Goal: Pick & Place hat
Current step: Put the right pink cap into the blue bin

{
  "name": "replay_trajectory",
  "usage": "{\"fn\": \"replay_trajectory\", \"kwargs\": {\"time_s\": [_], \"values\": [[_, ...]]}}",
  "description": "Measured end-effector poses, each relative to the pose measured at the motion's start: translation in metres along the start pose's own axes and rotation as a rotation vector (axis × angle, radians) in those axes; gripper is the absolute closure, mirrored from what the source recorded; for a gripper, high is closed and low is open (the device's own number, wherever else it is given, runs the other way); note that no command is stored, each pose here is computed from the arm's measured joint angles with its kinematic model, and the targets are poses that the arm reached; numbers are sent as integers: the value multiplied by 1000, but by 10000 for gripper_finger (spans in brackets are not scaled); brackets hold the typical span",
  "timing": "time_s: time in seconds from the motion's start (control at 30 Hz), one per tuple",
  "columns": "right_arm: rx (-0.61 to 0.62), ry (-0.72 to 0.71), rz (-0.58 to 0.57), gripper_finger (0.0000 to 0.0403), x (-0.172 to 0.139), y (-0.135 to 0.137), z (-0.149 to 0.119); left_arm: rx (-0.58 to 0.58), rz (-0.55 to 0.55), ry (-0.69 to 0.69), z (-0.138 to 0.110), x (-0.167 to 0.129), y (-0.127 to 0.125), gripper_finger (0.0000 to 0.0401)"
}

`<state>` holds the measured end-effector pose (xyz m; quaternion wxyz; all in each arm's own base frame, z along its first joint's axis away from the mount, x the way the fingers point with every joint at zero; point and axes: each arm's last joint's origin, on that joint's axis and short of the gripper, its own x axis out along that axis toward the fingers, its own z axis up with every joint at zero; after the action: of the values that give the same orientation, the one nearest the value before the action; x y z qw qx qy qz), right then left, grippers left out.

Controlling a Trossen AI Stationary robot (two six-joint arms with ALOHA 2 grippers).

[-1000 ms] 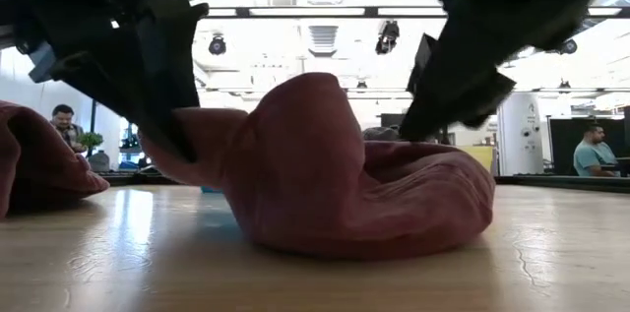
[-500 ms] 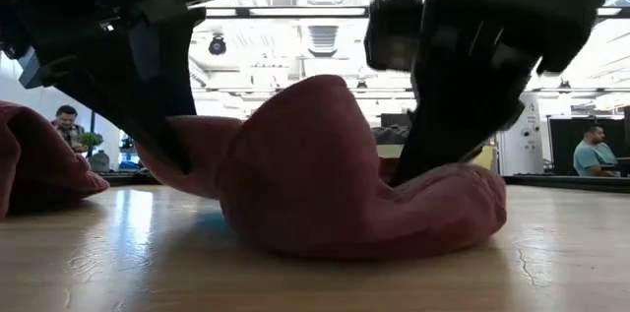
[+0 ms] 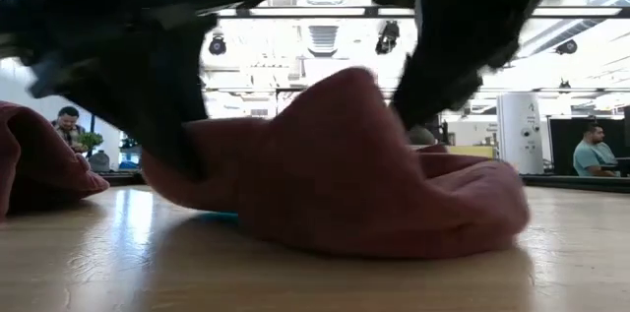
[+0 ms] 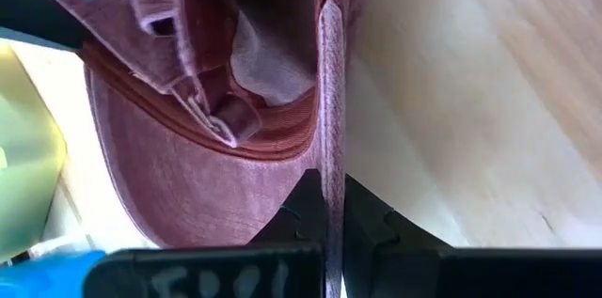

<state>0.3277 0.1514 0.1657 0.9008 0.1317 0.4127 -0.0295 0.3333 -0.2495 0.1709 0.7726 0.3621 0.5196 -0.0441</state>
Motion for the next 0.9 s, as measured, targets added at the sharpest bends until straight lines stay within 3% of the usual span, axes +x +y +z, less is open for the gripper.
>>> {"fn": "replay_trajectory", "kwargs": {"time_s": [0.27,0.53,0.8,0.9], "values": [[-203,-36,52,227,-11,27,-2,17,16,-17,2,3,5,396],[-198,16,114,227,17,36,-22,19,37,-99,12,3,7,396],[-219,80,206,227,44,52,-26,27,40,-132,16,8,16,396],[-241,116,150,227,56,56,-30,46,38,-124,15,11,20,396]]}}
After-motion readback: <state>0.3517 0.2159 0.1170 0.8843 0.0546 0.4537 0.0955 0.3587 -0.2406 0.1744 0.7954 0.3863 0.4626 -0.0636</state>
